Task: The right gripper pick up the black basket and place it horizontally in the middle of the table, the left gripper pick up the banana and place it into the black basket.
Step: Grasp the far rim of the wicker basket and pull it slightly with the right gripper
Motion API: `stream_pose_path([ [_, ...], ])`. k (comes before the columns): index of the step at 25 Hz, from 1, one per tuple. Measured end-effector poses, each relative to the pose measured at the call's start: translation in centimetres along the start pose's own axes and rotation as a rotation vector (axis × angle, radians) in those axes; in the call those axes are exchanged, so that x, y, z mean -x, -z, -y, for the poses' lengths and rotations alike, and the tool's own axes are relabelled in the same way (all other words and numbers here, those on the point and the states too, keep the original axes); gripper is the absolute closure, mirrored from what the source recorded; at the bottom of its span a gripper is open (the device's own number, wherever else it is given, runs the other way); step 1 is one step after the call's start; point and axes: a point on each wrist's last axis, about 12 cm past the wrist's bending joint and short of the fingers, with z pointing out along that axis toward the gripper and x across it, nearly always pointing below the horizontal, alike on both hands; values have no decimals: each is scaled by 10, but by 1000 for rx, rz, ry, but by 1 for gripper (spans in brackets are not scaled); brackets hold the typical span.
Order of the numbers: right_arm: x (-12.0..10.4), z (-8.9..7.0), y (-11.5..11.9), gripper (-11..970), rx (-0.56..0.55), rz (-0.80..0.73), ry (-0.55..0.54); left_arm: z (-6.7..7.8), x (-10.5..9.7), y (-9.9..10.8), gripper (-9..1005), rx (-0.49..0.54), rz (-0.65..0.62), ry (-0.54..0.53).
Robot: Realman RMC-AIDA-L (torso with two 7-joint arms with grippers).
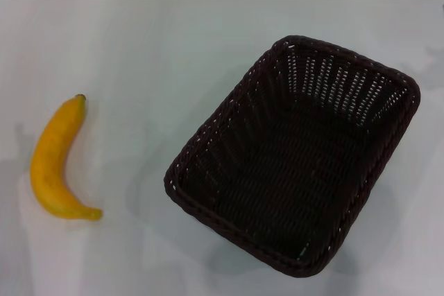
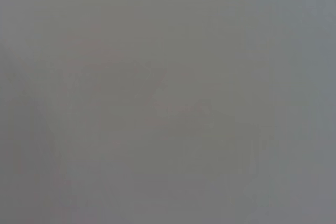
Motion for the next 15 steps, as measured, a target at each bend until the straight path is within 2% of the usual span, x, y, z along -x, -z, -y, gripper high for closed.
stream_pose_path([
  [8, 14, -22, -20, 302, 107, -53, 105, 0, 0, 2, 110, 0, -4, 0],
  [15, 12, -39, -34, 301, 178, -92, 165, 0, -1, 4, 110, -4, -8, -6],
])
